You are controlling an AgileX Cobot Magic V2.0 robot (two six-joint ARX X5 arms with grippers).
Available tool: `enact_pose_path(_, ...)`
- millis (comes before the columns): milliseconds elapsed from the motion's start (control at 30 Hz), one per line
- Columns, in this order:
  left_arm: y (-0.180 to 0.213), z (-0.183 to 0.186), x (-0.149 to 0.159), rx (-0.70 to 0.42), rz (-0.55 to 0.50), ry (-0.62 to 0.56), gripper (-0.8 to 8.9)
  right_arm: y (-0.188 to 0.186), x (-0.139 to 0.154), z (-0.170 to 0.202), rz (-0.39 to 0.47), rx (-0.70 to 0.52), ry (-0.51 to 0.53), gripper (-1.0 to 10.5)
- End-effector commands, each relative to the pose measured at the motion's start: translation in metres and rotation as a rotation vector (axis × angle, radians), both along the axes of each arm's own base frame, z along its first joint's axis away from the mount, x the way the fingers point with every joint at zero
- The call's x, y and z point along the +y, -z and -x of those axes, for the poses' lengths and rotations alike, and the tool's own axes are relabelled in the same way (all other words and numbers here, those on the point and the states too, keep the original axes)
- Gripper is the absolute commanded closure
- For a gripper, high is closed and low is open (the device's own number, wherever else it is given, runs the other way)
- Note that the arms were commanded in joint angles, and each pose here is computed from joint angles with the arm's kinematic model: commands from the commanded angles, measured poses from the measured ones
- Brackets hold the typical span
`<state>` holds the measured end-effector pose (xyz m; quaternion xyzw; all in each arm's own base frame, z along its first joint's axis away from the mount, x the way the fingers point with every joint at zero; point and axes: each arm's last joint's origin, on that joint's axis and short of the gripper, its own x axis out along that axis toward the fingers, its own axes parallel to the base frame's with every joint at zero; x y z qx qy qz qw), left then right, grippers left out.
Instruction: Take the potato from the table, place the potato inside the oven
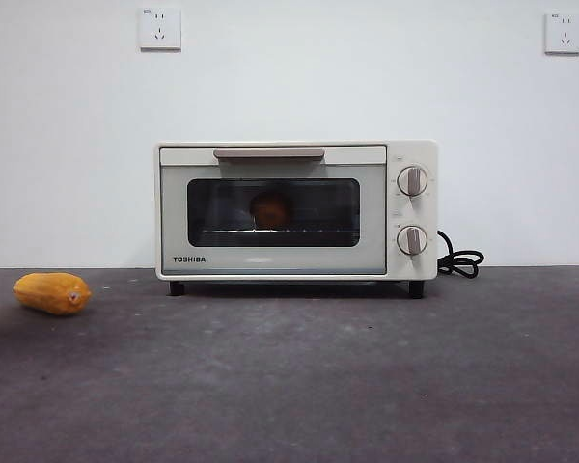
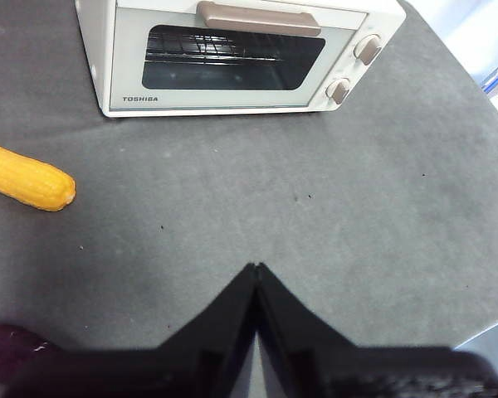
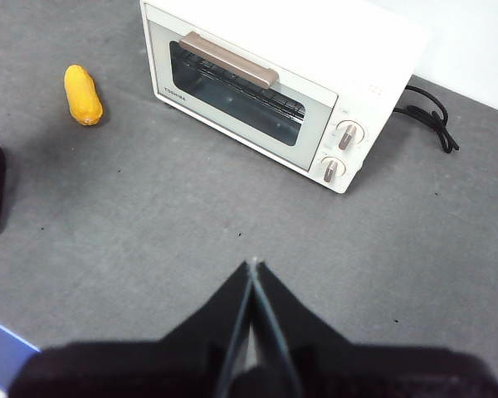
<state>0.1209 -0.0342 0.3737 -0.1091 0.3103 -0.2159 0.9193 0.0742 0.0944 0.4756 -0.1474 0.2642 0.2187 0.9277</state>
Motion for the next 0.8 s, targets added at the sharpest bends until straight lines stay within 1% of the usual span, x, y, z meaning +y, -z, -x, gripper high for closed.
enact_pose_path(33, -0.004, 0.008, 0.002, -0.062, -0.02, 0.015, 8.18, 0.003, 0.0, 0.0, 0.025, 0.011, 0.002, 9.5)
enact_pose_path(100, -0.008, 0.015, 0.004, -0.149, -0.096, 0.042, 8.18, 0.003, 0.0, 0.0, 0.025, 0.011, 0.002, 9.5)
enact_pose_path(133, -0.01, 0.018, 0.006, -0.184, -0.126, 0.032, 8.18, 0.003, 0.0, 0.0, 0.025, 0.011, 0.002, 9.5)
enact_pose_path(200, -0.012, 0.028, 0.012, -0.297, -0.267, -0.037, 8.18, 0.003, 0.0, 0.0, 0.025, 0.012, 0.002, 9.5)
enact_pose_path(233, -0.012, 0.032, 0.014, -0.36, -0.315, -0.064, 8.18, 0.003, 0.0, 0.0, 0.025, 0.012, 0.002, 9.5)
enact_pose_path(300, -0.009, 0.037, 0.016, -0.474, -0.329, -0.088, 8.18, 0.003, 0.0, 0.0, 0.025, 0.012, 0.002, 9.5)
enact_pose_path(400, -0.001, 0.041, 0.018, -0.603, -0.304, -0.129, 8.18, 0.003, 0.0, 0.0, 0.025, 0.011, 0.002, 9.5)
enact_pose_path(500, 0.016, 0.045, 0.021, -0.713, -0.303, -0.174, 8.18, 0.003, 0.0, 0.0, 0.025, 0.011, 0.002, 9.5)
enact_pose_path(600, 0.039, 0.043, 0.022, -0.781, -0.306, -0.214, 8.18, 0.003, 0.0, 0.0, 0.025, 0.012, 0.002, 9.5)
enact_pose_path(667, 0.058, 0.038, 0.023, -0.793, -0.311, -0.239, 8.18, 0.003, 0.0, 0.0, 0.026, 0.012, 0.002, 9.5)
enact_pose_path(733, 0.08, 0.031, 0.025, -0.773, -0.333, -0.292, 8.18, 0.003, 0.0, 0.0, 0.026, 0.012, 0.002, 9.5)
enact_pose_path(800, 0.101, 0.026, 0.027, -0.731, -0.36, -0.349, 8.18, 0.003, 0.0, 0.0, 0.026, 0.012, 0.002, 9.5)
